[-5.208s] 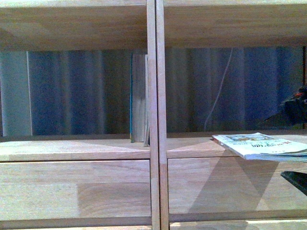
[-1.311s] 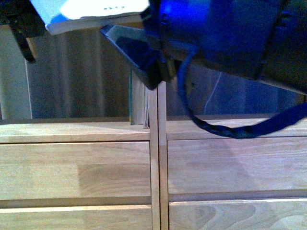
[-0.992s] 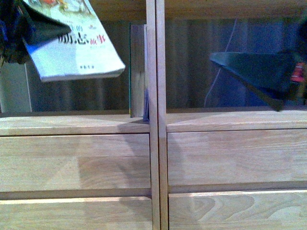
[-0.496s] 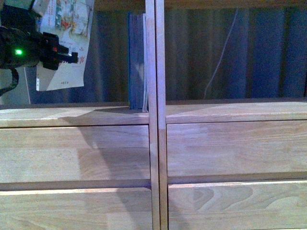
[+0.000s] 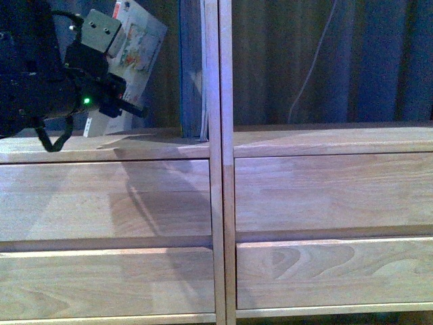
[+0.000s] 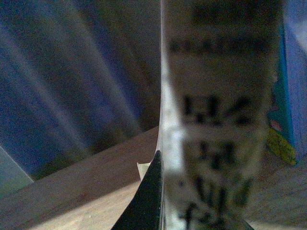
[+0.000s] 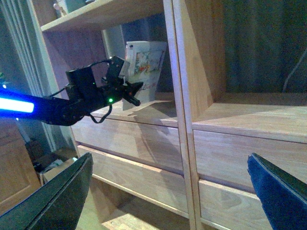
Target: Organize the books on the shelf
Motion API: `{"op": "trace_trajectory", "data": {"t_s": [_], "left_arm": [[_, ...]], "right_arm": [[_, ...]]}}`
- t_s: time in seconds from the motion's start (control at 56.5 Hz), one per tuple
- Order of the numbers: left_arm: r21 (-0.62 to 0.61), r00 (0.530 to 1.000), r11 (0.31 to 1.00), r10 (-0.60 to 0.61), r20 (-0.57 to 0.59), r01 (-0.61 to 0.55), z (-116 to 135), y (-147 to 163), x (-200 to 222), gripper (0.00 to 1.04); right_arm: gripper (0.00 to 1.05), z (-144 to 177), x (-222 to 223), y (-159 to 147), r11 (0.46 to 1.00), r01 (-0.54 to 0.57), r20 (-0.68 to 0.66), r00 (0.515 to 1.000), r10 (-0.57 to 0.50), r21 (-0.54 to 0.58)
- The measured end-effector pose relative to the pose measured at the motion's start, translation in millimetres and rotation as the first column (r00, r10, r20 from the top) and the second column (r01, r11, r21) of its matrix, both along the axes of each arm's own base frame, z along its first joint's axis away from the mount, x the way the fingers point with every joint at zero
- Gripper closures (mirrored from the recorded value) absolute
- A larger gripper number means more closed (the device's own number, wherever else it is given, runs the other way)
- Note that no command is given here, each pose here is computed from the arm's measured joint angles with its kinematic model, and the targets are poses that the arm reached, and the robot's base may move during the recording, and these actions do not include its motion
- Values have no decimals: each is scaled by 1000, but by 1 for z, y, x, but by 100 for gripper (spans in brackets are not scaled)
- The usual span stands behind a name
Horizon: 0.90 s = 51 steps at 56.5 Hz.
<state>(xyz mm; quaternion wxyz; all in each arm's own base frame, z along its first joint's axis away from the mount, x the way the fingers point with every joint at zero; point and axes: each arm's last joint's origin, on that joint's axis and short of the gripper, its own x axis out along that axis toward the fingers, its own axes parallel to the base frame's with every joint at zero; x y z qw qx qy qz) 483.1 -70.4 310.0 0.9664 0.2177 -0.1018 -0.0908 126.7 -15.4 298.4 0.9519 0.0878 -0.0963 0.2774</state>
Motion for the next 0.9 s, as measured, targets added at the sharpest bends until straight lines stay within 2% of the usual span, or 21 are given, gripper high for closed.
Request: {"op": "trace_trajectory", "data": {"t_s": [0.195, 0.531, 0.833, 0.868, 0.903], "left_arm": [[5, 999, 1000, -2, 34, 1, 6, -17, 12, 98], [-18, 997, 1000, -3, 75, 4, 13, -24, 44, 98], [-41, 998, 999, -13, 66, 15, -11, -26, 57, 98], [-44, 998, 999, -12, 66, 15, -13, -27, 58, 96], [-42, 997, 999, -14, 71, 17, -16, -26, 58, 88]], "right_arm": [[7, 0, 0, 0, 1000, 0, 0, 1000, 0, -1], [7, 0, 0, 0, 1000, 0, 0, 1000, 0, -1], [7, 0, 0, 0, 1000, 1, 0, 1000, -1, -1], [7, 0, 0, 0, 1000, 1, 1, 1000, -1, -1], [7, 0, 0, 0, 1000, 0, 0, 1000, 0, -1]]}}
